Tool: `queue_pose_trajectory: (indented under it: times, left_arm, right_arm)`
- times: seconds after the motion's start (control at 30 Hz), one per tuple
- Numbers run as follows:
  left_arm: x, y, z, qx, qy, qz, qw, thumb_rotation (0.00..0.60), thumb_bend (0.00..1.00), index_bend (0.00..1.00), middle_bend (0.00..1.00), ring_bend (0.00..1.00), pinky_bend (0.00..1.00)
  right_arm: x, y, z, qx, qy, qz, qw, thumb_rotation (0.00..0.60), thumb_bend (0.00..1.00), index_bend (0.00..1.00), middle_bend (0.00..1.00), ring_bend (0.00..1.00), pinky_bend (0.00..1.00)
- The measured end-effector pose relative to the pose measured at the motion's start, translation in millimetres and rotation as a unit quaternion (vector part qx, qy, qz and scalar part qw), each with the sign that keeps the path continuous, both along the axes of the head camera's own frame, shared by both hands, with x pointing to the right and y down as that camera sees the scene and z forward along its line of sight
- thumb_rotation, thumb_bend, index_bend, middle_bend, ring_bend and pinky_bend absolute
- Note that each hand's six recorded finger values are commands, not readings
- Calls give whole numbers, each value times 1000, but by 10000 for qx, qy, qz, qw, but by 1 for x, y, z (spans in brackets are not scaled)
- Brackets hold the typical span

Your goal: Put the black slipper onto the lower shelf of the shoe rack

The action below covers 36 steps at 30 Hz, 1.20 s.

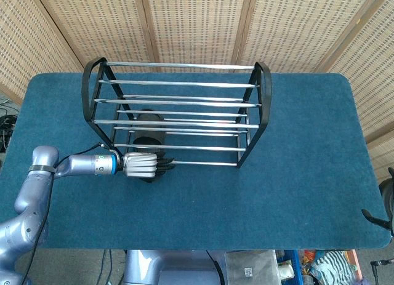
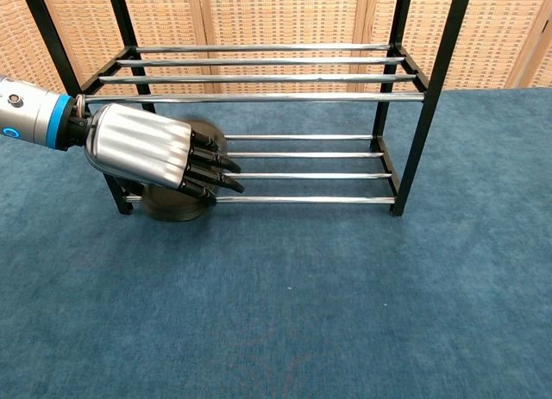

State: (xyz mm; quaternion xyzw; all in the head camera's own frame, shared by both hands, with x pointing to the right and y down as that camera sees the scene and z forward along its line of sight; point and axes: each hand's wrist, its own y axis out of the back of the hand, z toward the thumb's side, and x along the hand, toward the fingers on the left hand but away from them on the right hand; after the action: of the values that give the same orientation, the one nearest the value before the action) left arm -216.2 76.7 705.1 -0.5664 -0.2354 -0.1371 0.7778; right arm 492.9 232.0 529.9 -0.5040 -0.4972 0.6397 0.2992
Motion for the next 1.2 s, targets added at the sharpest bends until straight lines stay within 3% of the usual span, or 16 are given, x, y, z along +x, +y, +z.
queue_pose_trajectory:
  times: [0.23,0.37,0.5,0.8,0.9,1.07,1.13,1.2]
  left_arm:
    - [-4,0,-3,63,27,46,10000,600,133,95,0,0,139]
    - [-8,5,-6,-20,115,51,9999,600,133,92,0,0,72]
    - [-12,16,-12,-204,309,66,9993,600,133,92,0,0,17]
    - [-32,51,-40,-627,1059,155,9923,600,132,91,0,0,14]
    - [-46,64,-50,-822,1304,-13,9881,600,132,91,0,0,46]
    - [-74,88,-63,-1160,1624,-677,9775,600,132,91,0,0,137]
    - [-93,102,-68,-1266,1688,-1080,9715,600,132,91,0,0,137]
    - [-105,109,-71,-1299,1679,-1351,9678,600,130,85,0,0,66]
  right_arm:
    - [0,0,-2,20,-22,2,10000,600,0,0,0,0,0]
    - [0,1,-3,33,-49,-11,10000,600,0,0,0,0,0]
    - [-2,1,-5,45,-86,-46,9999,600,0,0,0,0,0]
    - [-7,4,-11,107,-208,-139,9996,600,0,0,0,0,0]
    - [-8,6,-14,124,-273,-177,9994,600,0,0,0,0,0]
    - [-12,9,-16,108,-386,-270,9988,600,0,0,0,0,0]
    - [-14,10,-17,106,-432,-310,9985,600,0,0,0,0,0]
    - [-16,10,-17,105,-465,-351,9982,600,0,0,0,0,0]
